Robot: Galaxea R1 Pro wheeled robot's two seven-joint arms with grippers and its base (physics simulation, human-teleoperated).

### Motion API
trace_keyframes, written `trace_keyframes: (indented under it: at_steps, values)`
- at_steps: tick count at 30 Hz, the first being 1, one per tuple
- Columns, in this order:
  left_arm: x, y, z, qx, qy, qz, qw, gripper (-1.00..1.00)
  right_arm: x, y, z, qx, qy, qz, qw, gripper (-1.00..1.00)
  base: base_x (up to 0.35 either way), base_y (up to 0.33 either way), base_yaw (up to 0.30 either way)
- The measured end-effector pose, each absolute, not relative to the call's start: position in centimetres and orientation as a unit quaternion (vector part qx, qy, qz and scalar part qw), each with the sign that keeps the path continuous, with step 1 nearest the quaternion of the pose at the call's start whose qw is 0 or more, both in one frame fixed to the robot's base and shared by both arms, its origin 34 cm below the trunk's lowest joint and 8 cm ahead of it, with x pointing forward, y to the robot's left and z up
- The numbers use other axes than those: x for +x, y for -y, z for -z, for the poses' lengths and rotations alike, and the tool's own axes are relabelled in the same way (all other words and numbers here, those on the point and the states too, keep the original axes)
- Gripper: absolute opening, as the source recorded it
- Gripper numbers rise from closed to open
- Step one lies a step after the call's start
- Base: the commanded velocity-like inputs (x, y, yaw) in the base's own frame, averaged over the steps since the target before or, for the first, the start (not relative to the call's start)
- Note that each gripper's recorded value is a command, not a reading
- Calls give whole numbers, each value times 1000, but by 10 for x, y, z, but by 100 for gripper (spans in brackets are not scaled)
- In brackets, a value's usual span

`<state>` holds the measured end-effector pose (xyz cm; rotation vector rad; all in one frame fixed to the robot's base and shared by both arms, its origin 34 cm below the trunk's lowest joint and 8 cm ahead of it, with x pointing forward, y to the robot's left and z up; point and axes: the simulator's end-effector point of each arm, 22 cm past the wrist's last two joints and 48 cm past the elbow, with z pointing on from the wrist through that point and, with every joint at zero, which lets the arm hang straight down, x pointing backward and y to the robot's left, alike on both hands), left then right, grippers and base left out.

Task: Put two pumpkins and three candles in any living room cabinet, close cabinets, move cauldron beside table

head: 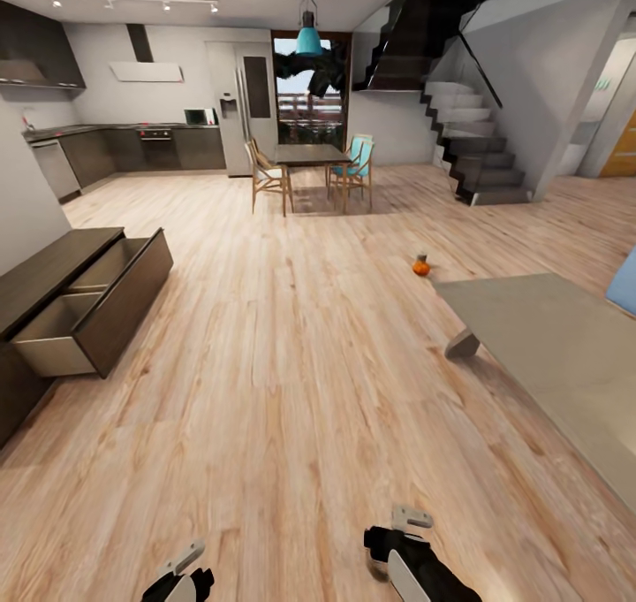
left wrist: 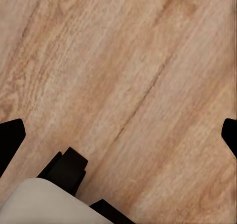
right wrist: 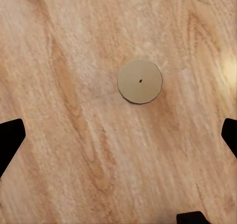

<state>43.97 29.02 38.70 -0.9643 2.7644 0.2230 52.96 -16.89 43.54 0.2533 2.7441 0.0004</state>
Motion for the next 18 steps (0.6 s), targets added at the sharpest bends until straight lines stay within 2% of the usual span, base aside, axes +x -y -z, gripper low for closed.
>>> trace_keyframes:
  at_steps: [10, 18]
  values:
    - [440, -290, -387, -326, -937, -76, 103, 100, 529, 170, -435, 90, -977, 1, 191, 100, 236, -101, 0]
    - [442, -291, -388, -332, -935, -74, 103, 100, 512, 173, -424, 88, -981, 9, 170, 100, 33, -18, 0]
